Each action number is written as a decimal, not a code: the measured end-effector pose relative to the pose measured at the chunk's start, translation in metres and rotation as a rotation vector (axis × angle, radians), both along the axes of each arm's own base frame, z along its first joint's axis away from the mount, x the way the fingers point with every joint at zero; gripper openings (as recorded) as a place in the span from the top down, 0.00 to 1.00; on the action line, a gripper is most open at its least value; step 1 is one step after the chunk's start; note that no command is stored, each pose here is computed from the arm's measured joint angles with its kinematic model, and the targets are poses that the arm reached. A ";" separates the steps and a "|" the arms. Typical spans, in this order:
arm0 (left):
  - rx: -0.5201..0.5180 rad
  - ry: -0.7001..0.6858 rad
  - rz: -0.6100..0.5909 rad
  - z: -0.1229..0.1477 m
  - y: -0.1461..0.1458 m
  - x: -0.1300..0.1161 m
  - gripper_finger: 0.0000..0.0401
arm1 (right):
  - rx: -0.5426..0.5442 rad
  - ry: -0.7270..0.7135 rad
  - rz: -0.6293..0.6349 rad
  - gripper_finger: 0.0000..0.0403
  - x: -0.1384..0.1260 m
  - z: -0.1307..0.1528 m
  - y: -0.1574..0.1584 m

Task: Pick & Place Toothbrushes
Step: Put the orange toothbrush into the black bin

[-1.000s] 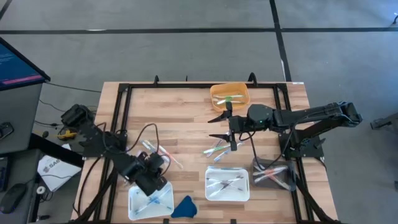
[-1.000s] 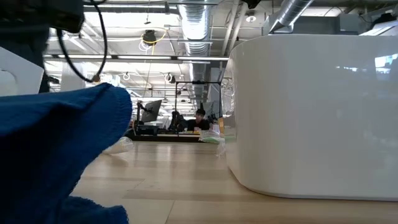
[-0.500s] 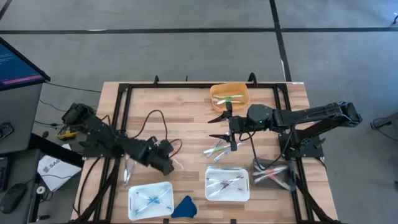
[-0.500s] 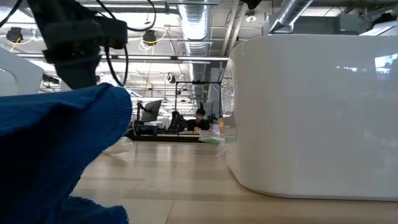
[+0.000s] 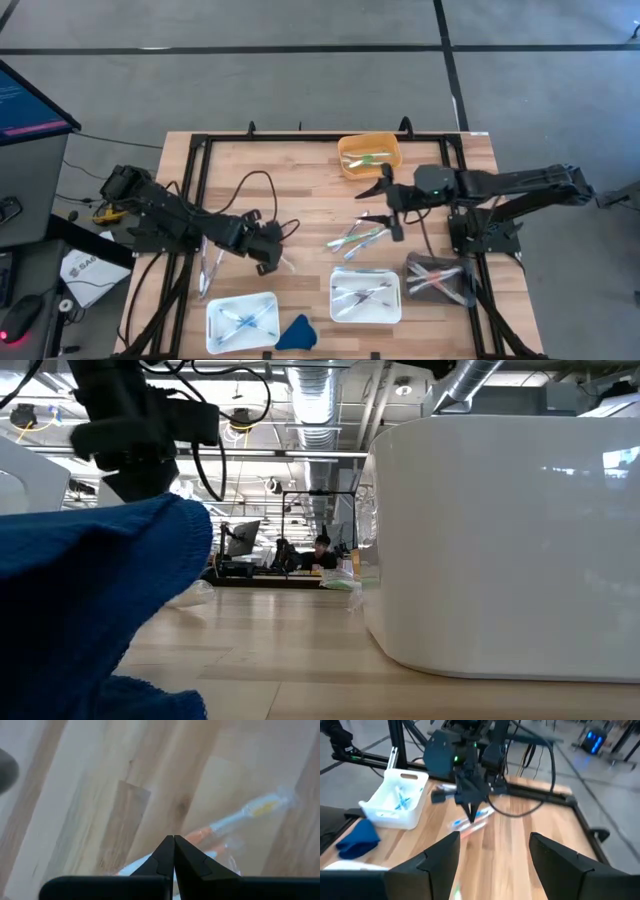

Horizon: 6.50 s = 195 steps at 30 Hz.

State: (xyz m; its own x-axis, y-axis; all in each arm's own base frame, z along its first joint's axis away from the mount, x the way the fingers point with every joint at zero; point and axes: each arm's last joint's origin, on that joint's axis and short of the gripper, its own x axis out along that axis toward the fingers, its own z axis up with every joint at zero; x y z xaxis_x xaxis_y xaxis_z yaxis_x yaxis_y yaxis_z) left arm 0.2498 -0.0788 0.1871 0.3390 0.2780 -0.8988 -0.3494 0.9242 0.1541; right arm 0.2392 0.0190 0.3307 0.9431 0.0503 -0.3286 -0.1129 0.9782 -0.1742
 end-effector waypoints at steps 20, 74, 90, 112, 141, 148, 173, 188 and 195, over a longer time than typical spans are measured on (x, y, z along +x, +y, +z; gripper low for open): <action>0.057 0.094 -0.120 -0.001 0.008 -0.002 0.90 | 0.269 0.122 0.110 0.42 -0.051 -0.010 0.039; 0.079 0.013 -0.534 -0.034 0.015 0.002 0.63 | 0.311 0.132 0.124 0.42 -0.076 -0.013 0.096; 0.035 -0.002 -0.565 -0.039 0.008 0.005 0.63 | 0.305 0.132 0.124 0.42 -0.076 -0.013 0.096; 0.027 0.064 -0.569 -0.058 0.006 0.009 0.96 | 0.303 0.132 0.126 0.42 -0.076 -0.013 0.096; 0.253 -0.891 -0.475 0.080 0.009 0.013 0.98 | 0.206 -0.031 0.274 0.42 -0.064 -0.007 0.123; 0.242 -1.163 -0.536 0.099 -0.002 0.020 0.98 | 0.249 -0.101 0.195 0.42 -0.049 -0.002 0.111; 0.089 -1.729 -0.574 0.060 -0.017 0.063 0.98 | 0.028 -0.231 -0.076 0.42 0.030 -0.040 0.107; 0.096 -1.553 -0.606 0.045 -0.008 0.073 0.98 | 0.123 -0.300 -0.073 0.42 0.034 -0.034 0.105; 0.105 -1.507 -0.610 0.041 -0.007 0.075 0.98 | 0.123 -0.315 -0.080 0.42 0.035 -0.033 0.102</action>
